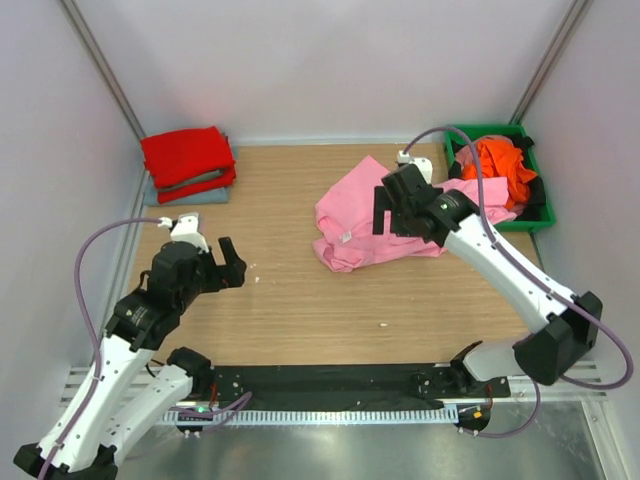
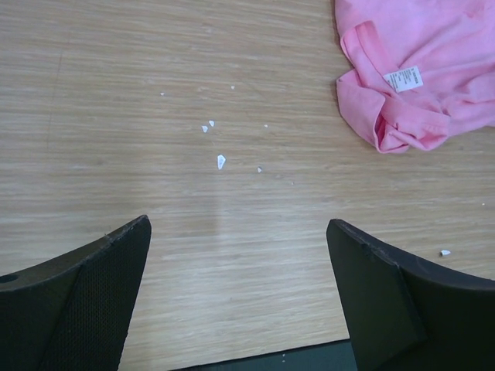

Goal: Fold and stack the t-shirts
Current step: Move the tshirt to the center of the board, then flatten the tshirt out

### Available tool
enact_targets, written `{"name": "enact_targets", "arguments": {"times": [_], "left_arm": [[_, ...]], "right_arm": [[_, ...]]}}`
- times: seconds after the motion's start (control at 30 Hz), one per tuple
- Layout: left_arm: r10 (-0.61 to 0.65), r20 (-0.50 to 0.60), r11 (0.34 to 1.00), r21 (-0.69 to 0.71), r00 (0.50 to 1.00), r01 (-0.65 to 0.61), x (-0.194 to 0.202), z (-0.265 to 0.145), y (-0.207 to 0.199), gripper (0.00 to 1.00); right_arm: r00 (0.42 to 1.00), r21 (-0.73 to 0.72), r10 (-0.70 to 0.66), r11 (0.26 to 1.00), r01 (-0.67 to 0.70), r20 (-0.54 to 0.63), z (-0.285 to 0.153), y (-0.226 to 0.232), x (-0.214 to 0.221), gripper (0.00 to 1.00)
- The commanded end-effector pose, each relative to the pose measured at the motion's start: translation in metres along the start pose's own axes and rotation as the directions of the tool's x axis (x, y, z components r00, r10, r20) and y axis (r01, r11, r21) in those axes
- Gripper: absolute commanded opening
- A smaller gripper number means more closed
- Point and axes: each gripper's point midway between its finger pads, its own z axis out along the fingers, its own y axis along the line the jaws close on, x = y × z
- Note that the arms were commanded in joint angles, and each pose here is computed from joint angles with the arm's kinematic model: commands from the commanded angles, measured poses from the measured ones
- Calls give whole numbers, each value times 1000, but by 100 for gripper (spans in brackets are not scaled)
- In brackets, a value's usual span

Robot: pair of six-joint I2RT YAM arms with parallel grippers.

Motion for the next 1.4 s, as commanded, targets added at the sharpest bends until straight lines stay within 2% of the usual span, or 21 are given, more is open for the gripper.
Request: {"name": "enact_targets", "arguments": {"times": [0.0,0.07,0.17,0.23,0.33,0.37,0.4,0.6,0.83,0.93,1.03,1.13,1.17,1.23,1.27,1.33,1.37], "left_arm": [[-56,-59,997,44,997,59,4,10,-16,95],[-99,-132,988,104,986,113,17,27,-37,92],[-98,-160,986,118,982,117,28,54,-63,90],[-65,-184,990,113,981,87,38,76,-83,91],[-86,-195,980,161,977,119,36,101,-113,94],[-78,-245,981,153,966,118,51,117,-119,95],[-95,-222,974,181,970,137,41,125,-131,95],[-60,-272,983,151,960,104,65,181,-155,95],[-46,-267,989,126,963,82,77,212,-173,92],[-55,-271,992,95,961,83,84,223,-173,86],[-62,-276,995,62,959,82,89,230,-170,73],[-65,-262,996,34,963,77,89,230,-166,56],[-69,-246,997,28,967,78,85,229,-165,46],[-64,-239,997,29,969,73,83,228,-164,34],[-56,-241,997,30,969,66,83,228,-164,24],[-38,-238,998,32,971,47,81,228,-164,13],[-33,-238,999,31,971,41,81,228,-163,3]], "right_arm": [[992,-12,91,996,-90,92,-19,-12,-4,100],[995,-43,92,995,-90,49,-13,-10,18,100],[996,-70,86,994,-86,5,1,-6,41,100],[997,-66,77,995,-78,-14,7,-7,51,100],[997,-57,72,996,-73,-19,11,-10,59,100],[997,-72,77,994,-78,-13,8,-9,59,100],[997,-77,78,994,-80,-16,9,-10,63,100],[997,-106,81,991,-82,-13,2,-17,77,100],[998,-105,66,992,-65,1,-4,-27,85,100],[999,-96,53,994,-52,6,-7,-31,85,100],[999,-88,42,995,-41,15,-10,-34,83,100],[999,-77,37,996,-35,18,-11,-38,84,100],[999,-76,40,996,-38,21,-12,-38,84,100],[999,-72,39,997,-37,17,-12,-40,86,100],[999,-72,42,997,-41,15,-12,-40,86,100],[999,-74,47,996,-46,9,-12,-39,87,100],[999,-77,51,996,-50,11,-12,-39,87,100]]}}
